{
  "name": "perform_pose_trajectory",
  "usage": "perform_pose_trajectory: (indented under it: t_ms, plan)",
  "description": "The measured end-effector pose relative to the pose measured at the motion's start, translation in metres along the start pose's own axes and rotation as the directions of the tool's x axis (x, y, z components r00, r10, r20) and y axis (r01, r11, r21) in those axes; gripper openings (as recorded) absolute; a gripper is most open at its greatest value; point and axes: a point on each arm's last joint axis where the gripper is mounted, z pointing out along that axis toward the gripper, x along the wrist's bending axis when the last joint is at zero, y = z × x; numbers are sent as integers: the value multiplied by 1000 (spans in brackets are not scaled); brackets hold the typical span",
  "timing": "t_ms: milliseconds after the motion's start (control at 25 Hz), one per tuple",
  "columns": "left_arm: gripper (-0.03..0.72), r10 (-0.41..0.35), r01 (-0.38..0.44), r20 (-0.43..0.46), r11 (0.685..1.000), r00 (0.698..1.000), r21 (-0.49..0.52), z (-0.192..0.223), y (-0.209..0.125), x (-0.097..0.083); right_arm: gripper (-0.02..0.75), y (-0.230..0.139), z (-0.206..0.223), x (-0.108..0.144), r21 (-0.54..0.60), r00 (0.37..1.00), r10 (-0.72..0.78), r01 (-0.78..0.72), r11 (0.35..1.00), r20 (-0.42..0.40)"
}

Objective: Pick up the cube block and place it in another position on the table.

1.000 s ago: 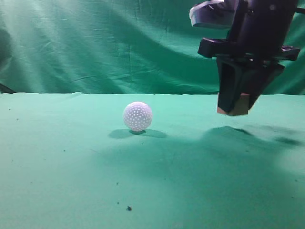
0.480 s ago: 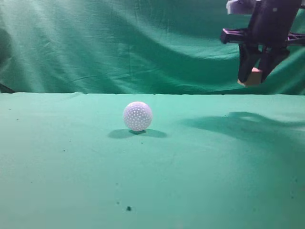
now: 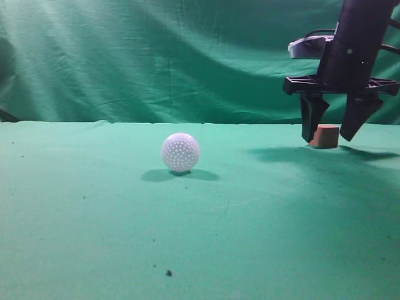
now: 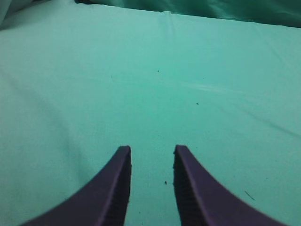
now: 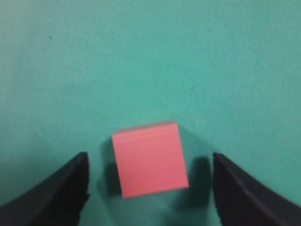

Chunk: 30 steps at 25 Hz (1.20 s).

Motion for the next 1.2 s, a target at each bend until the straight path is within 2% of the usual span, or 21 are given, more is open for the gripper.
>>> perform_pose_trajectory:
  t_ms: [40, 80, 120, 240, 280, 360, 400, 440, 600, 720, 760, 920, 1000, 1200]
  plan:
    - [262, 0, 0, 0, 1000, 1000, 0, 0, 0, 0, 543, -1, -4, 0, 8, 1000, 0, 0, 1000, 0]
    - [262, 0, 0, 0, 1000, 1000, 0, 0, 0, 0, 529, -1, -11, 0, 13, 1000, 0, 0, 1000, -1]
    - [262, 0, 0, 0, 1000, 1000, 0, 0, 0, 0, 464, -1, -22, 0, 11, 1000, 1, -1, 1000, -1]
    - [262, 0, 0, 0, 1000, 1000, 0, 0, 0, 0, 159, 1, -69, 1, -38, 1000, 7, -7, 999, -3]
    - [262, 0, 0, 0, 1000, 1000, 0, 0, 0, 0, 94, 0, -86, 1, -55, 1000, 12, -12, 998, -4]
    - [262, 0, 0, 0, 1000, 1000, 0, 0, 0, 0, 32, -3, -130, 2, -117, 1000, 23, -24, 993, -7]
    - [262, 0, 0, 0, 1000, 1000, 0, 0, 0, 0, 32, -3, -130, 2, -117, 1000, 23, -24, 993, -7]
    - [262, 0, 0, 0, 1000, 1000, 0, 0, 0, 0, 0, -8, -151, 2, -151, 1000, 30, -31, 988, -9]
    - [262, 0, 0, 0, 1000, 1000, 0, 0, 0, 0, 0, -47, -217, 4, -274, 998, 59, -63, 960, -22]
    - [262, 0, 0, 0, 1000, 1000, 0, 0, 0, 0, 0, -93, -250, 4, -376, 997, 71, -79, 923, -36]
    - [262, 0, 0, 0, 1000, 1000, 0, 0, 0, 0, 0, -122, -261, 5, -428, 996, 82, -94, 899, -46]
    - [262, 0, 0, 0, 1000, 1000, 0, 0, 0, 0, 0, -181, -272, 5, -526, 995, 82, -100, 845, -58]
    - [262, 0, 0, 0, 1000, 1000, 0, 0, 0, 0, 0, -208, -272, 5, -582, 995, 79, -100, 807, -62]
    - [262, 0, 0, 0, 1000, 1000, 0, 0, 0, 0, 0, -265, -281, 6, -788, 995, 59, -100, 607, -80]
